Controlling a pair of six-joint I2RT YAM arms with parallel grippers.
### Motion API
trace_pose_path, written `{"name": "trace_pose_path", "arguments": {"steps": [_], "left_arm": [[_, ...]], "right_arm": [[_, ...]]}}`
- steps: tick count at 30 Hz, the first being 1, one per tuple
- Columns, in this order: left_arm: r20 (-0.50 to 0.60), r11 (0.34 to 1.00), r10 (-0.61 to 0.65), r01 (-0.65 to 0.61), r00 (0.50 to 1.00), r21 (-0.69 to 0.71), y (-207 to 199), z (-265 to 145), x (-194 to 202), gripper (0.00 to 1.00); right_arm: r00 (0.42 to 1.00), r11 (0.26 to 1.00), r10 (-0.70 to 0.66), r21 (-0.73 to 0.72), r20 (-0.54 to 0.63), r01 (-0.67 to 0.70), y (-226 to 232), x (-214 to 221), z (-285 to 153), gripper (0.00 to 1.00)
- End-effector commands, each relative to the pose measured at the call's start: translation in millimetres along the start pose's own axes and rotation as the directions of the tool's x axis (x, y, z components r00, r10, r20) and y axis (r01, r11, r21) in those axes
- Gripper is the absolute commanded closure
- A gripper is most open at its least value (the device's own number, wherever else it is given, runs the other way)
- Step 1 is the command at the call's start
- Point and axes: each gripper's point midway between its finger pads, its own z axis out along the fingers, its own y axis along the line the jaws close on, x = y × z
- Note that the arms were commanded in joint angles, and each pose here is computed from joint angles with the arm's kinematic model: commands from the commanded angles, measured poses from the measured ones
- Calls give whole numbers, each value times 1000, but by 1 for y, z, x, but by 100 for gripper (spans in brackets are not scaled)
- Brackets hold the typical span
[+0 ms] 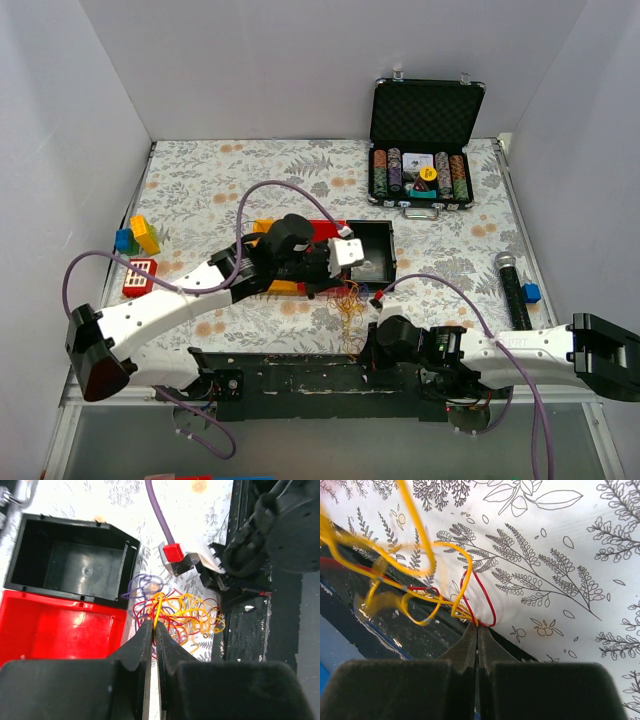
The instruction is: Untangle the cables
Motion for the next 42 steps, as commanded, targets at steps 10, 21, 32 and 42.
{"name": "trace_pose_path", "arguments": {"steps": [10,21,32,42], "left_arm": [[275,969,81,-11,958,-247,27,-92,-111,100],[538,801,369,34,758,-597,71,-206,-235,98],[663,707,561,129,497,-695,62,-304,-310,92],[633,834,478,-90,609,-544,27,-247,-263,88]], "right_arm": [[992,969,-17,241,-128,47,-59,32,-4,99],[987,961,9,275,-159,35,-64,40,-4,99],[984,950,-7,307,-179,63,-63,39,-3,99],[997,965,-73,254,22,65,-21,-22,-19,99]]}}
